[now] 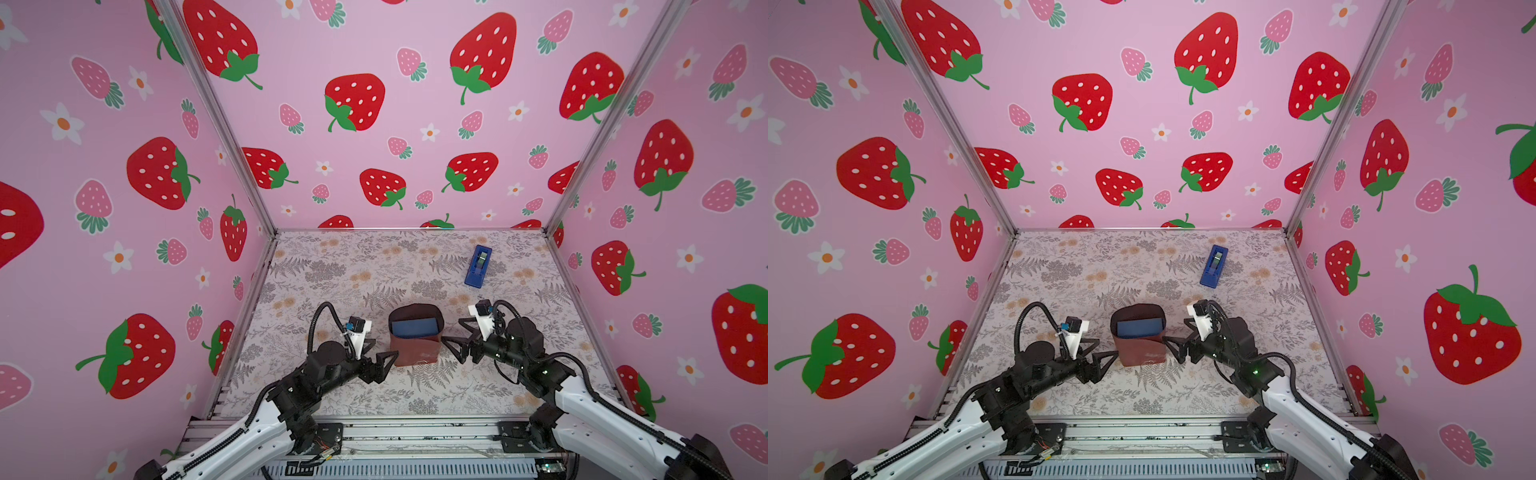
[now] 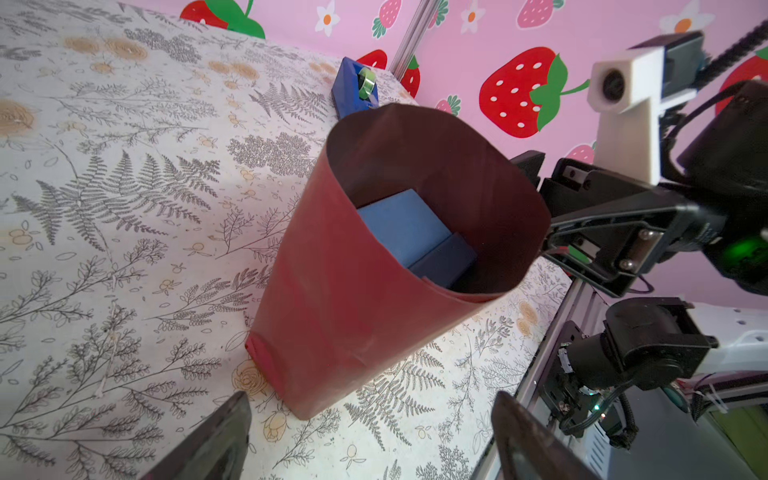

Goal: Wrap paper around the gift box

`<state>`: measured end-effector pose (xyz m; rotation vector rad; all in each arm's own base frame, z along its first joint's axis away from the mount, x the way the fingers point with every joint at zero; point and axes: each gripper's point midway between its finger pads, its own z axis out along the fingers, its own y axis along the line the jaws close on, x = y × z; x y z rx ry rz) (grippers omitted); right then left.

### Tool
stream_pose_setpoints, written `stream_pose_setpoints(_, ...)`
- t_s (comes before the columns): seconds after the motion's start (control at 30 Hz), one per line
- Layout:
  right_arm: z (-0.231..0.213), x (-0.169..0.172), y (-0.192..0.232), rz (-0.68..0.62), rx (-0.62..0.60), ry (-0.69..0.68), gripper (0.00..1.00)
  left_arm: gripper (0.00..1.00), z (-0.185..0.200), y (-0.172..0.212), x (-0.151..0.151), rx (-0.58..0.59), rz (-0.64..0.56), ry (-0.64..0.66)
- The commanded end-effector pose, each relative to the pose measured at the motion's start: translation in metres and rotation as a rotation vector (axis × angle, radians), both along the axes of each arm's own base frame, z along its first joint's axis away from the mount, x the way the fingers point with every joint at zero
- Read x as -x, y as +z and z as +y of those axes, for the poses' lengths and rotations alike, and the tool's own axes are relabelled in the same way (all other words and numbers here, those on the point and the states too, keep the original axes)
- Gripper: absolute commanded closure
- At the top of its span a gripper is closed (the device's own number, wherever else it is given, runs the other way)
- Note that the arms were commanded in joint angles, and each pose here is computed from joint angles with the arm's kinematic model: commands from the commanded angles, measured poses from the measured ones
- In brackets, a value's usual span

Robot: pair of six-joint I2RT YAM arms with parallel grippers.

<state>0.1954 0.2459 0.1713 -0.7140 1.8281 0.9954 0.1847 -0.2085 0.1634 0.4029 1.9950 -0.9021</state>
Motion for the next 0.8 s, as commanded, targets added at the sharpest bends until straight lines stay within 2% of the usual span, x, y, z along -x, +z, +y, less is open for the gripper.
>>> stream_pose_setpoints(0.0, 0.012, -0.001, 0.022, -0.124, -0.082, 0.055, 0.02, 0.08, -0.001, 0.009, -0.007, 0.013, -0.091, 0.008)
stream_pose_setpoints(0.3, 0.036, -0.001, 0.004, -0.113, -0.056, 0.117, 0.04, 0.08, -0.017, 0.003, -0.021, -0.037, -0.105, -0.014)
stream_pose_setpoints(0.37, 0.031, -0.009, 0.000, -0.106, -0.019, 0.059, 0.07, 0.08, -0.020, 0.003, -0.024, -0.039, -0.105, -0.016)
stream_pose_setpoints(0.43, 0.013, -0.026, 0.002, -0.114, 0.026, -0.085, 0.08, 0.08, -0.022, 0.003, -0.027, -0.042, -0.101, -0.015)
stream_pose_setpoints(0.53, -0.009, -0.026, 0.028, -0.194, 0.013, -0.176, 0.06, 0.09, -0.023, 0.003, -0.031, -0.050, -0.102, -0.001)
stream_pose_setpoints(0.67, -0.025, -0.016, 0.046, -0.233, -0.029, -0.212, 0.03, 0.09, -0.021, 0.003, -0.036, -0.055, -0.109, 0.023)
stream_pose_setpoints(0.77, -0.024, -0.004, 0.045, -0.231, -0.035, -0.157, 0.03, 0.09, -0.022, 0.005, -0.038, -0.060, -0.114, 0.024)
